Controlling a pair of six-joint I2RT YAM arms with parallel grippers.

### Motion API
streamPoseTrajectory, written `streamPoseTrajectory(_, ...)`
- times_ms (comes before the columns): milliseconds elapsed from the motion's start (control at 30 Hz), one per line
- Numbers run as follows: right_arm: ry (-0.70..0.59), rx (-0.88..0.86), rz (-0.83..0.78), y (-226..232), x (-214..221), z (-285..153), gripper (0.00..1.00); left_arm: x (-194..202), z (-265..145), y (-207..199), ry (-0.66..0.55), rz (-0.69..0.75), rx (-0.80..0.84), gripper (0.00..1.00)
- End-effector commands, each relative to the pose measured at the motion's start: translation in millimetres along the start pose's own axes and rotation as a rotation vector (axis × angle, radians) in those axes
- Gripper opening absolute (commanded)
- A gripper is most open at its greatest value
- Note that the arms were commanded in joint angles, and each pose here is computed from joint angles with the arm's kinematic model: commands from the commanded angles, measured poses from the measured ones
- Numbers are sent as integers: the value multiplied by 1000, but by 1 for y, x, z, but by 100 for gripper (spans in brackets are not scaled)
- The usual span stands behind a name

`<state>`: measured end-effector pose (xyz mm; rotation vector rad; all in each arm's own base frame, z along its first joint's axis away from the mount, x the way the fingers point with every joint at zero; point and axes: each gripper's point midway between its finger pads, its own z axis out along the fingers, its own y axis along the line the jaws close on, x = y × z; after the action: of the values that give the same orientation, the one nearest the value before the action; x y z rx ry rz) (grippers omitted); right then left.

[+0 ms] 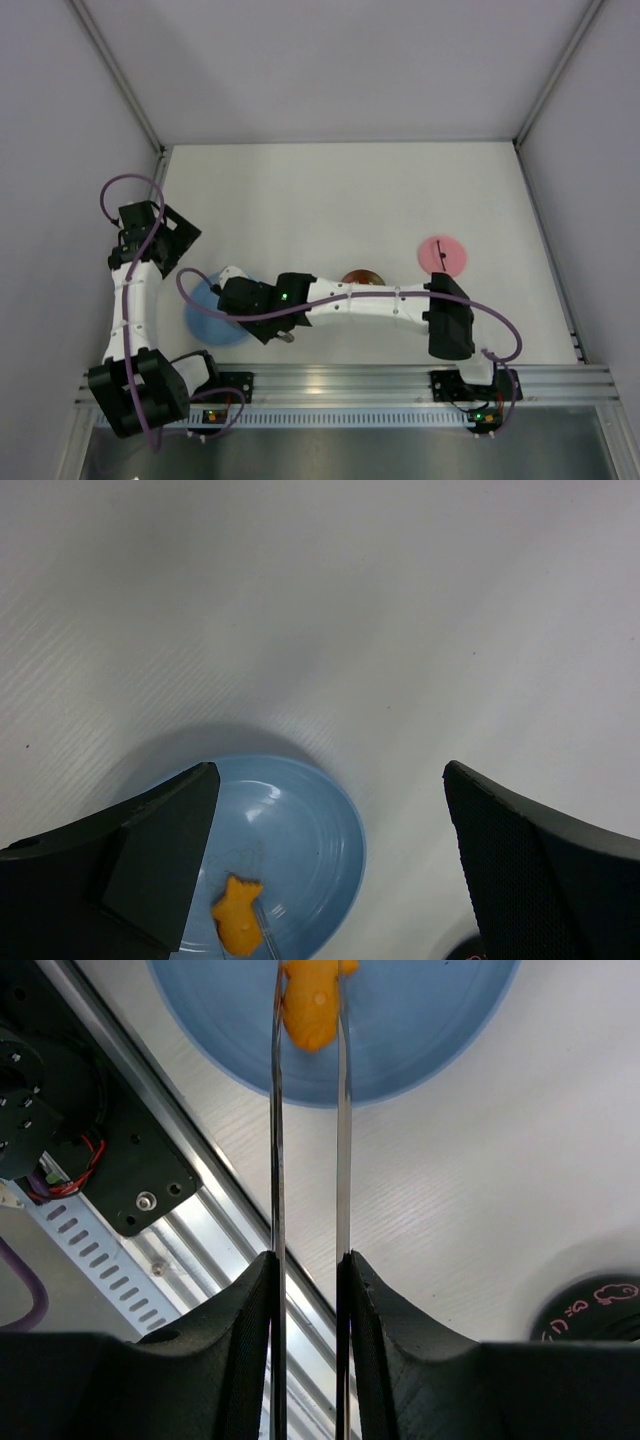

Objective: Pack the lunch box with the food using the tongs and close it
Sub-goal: Pick up the fake food from the plate, then place the fake food in the packing box.

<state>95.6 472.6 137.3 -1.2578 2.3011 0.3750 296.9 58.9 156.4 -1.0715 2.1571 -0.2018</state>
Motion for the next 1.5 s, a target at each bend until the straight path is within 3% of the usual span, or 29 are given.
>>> streamPoseTrajectory(0, -114, 16, 44, -17, -27, -45, 25, -8, -2, -7, -39, -5, 36, 99)
streamPoseTrajectory(400, -168, 59, 81, -44, -33, -68, 25, -8, -2, -6, -39, -7, 34, 99)
streamPoseTrajectory(633, -201, 131, 160, -90, -16, -98, 25, -9, -2, -7, -41, -5, 36, 99)
streamPoseTrajectory(1000, -242, 284, 348, -161, 60, -164, 27, -9, -2, -7, -40, -6, 37, 99)
streamPoseTrajectory(1267, -194, 347, 460, -180, 126, -181, 28, -9, -2, -7, -41, -8, 38, 99)
streamPoseTrajectory(1467, -178, 351, 498, -181, 144, -179, 28, -8, -2, -8, -36, -8, 43, 99)
